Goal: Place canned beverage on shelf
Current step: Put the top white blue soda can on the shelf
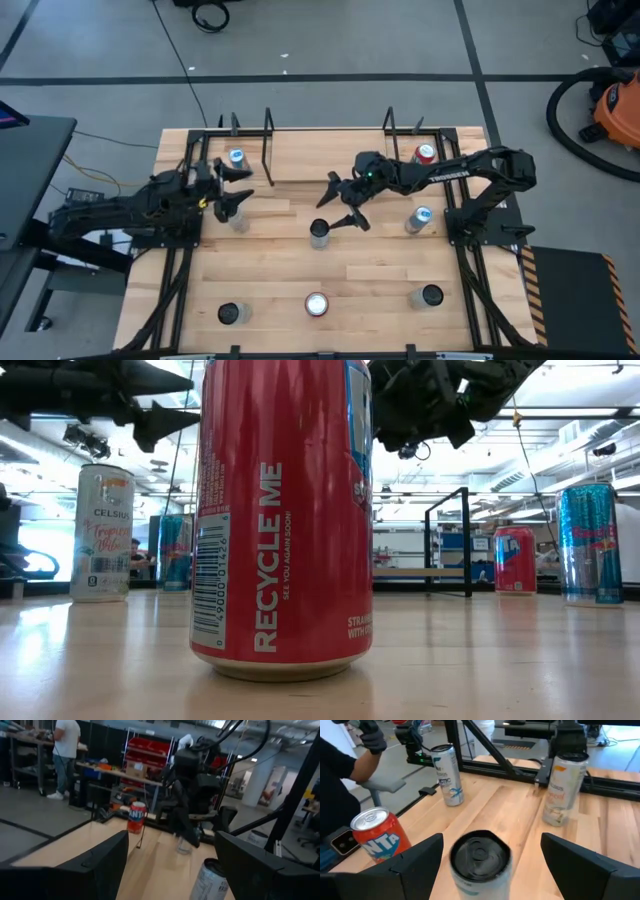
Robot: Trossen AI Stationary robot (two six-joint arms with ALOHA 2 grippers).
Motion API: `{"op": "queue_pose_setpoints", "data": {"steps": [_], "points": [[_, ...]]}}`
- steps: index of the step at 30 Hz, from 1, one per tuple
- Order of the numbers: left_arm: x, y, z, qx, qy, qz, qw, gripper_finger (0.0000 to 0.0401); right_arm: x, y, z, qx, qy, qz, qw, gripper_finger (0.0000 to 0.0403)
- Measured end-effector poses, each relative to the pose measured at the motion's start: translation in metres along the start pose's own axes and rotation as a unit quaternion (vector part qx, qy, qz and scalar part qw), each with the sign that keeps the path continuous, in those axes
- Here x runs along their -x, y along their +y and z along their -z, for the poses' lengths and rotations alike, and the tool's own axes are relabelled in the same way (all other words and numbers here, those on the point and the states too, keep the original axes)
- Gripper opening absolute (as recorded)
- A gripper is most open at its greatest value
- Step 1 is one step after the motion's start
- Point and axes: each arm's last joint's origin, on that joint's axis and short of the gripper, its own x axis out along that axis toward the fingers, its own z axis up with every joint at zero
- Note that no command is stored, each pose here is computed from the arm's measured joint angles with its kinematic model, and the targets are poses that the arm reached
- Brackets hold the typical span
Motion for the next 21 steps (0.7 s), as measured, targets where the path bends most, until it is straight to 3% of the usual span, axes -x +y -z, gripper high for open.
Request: {"op": "queue_pose_setpoints", "data": {"steps": [10, 21], "points": [[-0.019, 0.000, 0.006, -0.007, 0.030, -0.007, 0.999, 0.0298, -0.005, 0.008, -0.003, 0.073, -0.011, -0.026, 0.997, 0.0346], [-0.022, 0.001, 0.007, -0.007, 0.032, -0.007, 0.999, 0.0298, -0.015, 0.008, 0.006, 0.097, -0.005, -0.042, 0.994, 0.0346]]}}
